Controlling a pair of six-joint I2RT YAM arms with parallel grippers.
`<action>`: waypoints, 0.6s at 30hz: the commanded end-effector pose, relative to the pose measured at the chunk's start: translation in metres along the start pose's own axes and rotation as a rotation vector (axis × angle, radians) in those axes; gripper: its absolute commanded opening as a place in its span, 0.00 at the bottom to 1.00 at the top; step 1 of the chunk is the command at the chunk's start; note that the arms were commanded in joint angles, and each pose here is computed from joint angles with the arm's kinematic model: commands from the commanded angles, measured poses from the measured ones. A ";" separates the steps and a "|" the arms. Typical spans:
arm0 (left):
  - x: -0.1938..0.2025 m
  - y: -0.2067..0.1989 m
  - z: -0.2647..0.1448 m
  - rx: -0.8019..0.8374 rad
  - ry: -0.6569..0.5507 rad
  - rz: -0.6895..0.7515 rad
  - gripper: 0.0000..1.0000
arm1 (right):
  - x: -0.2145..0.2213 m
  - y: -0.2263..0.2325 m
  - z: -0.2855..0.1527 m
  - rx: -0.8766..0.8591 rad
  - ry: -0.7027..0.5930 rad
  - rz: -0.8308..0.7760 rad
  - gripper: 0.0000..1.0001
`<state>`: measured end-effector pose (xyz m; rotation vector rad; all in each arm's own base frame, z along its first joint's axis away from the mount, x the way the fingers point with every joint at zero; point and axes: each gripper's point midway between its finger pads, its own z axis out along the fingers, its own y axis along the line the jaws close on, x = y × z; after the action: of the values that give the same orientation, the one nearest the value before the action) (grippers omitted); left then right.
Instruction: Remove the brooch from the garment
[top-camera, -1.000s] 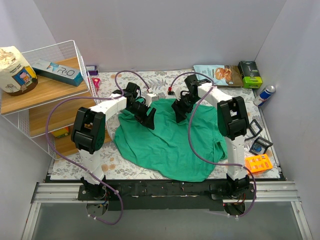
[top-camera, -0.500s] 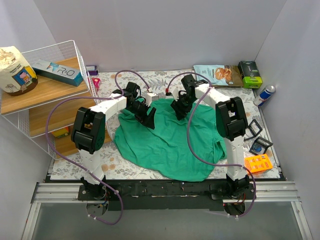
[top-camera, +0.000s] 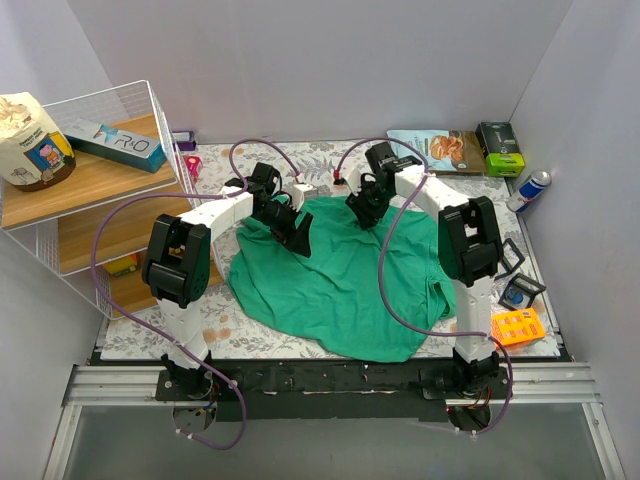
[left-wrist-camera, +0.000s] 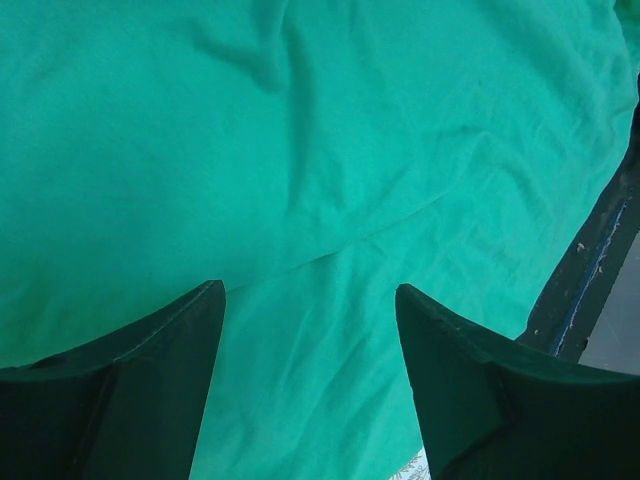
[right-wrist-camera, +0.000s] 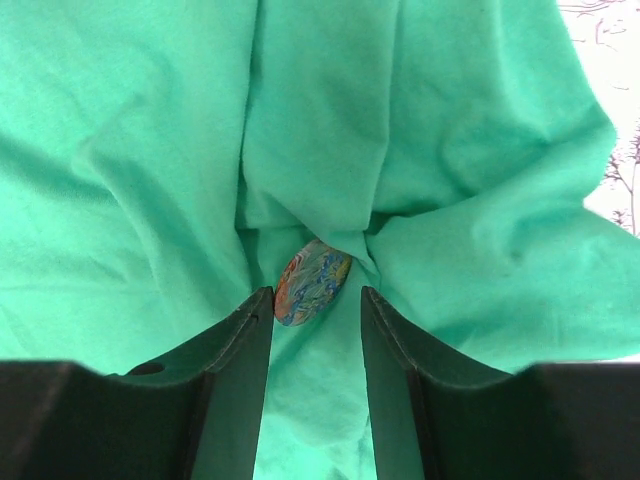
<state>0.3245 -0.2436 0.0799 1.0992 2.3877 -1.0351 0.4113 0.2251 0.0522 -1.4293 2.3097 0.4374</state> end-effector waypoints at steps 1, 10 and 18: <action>-0.020 -0.007 -0.010 0.011 -0.058 0.045 0.68 | -0.013 -0.022 -0.023 0.103 -0.048 -0.013 0.47; -0.020 -0.007 -0.010 0.015 -0.064 0.042 0.68 | -0.009 -0.031 -0.025 0.114 -0.051 0.006 0.31; -0.024 -0.007 -0.008 0.023 -0.070 0.036 0.68 | -0.007 -0.028 -0.027 0.108 -0.052 0.008 0.15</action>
<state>0.3247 -0.2458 0.0817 1.0902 2.3811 -1.0519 0.4276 0.2034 0.0529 -1.3643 2.3354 0.3557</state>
